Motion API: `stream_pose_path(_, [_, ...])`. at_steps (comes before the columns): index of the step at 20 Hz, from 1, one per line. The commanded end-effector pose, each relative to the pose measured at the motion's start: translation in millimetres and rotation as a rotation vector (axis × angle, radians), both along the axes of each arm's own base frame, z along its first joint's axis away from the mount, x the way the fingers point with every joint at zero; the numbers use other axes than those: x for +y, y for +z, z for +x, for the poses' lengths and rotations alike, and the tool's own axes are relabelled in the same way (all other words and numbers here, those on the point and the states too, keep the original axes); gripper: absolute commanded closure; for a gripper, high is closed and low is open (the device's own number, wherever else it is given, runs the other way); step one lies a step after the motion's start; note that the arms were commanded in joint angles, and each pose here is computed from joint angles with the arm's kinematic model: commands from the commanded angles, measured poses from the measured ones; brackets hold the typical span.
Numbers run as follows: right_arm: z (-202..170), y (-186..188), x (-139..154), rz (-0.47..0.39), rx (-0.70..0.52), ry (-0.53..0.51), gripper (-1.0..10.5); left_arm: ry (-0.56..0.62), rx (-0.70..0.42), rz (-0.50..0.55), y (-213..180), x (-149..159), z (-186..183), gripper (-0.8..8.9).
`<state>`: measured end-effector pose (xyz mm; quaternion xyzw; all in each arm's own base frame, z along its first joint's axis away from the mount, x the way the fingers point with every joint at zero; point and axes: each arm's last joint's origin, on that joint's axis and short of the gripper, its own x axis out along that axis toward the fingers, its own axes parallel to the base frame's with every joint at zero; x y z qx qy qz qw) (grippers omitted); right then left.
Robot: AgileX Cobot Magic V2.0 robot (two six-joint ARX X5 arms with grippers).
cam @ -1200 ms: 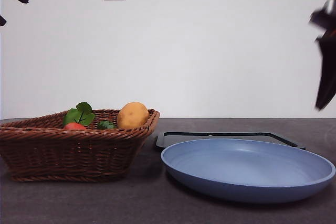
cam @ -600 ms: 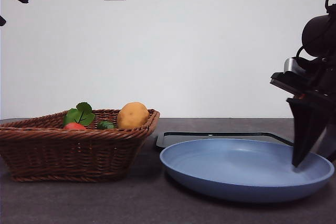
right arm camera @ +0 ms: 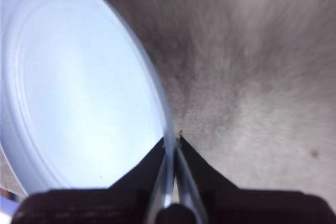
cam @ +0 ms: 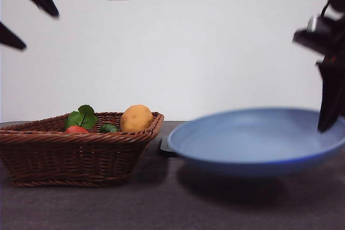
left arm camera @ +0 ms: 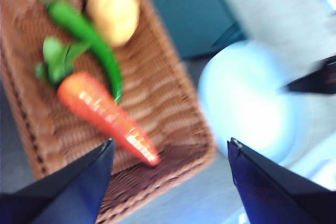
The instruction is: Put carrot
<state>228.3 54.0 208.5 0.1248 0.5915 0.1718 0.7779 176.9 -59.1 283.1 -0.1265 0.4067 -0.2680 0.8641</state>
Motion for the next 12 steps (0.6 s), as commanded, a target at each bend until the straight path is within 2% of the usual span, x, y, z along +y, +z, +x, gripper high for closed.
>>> stream_pose_path(1, [-7.9, 18.2, -1.9, -0.02, -0.074, -0.01, 9.4, 0.056, 0.031, 0.057, -8.6, -18.0, 14.2, 4.36])
stream_pose_path(7, [-29.9, 43.7, -8.3, -0.052, -0.182, -0.037, 9.4, 0.096, 0.217, 0.301, -53.2, -57.1, 58.1, 4.38])
stream_pose_path(12, [-32.7, 45.9, -9.4, -0.052, -0.189, -0.033, 9.4, 0.112, 0.311, 0.352, -77.0, -75.9, 97.4, 4.39])
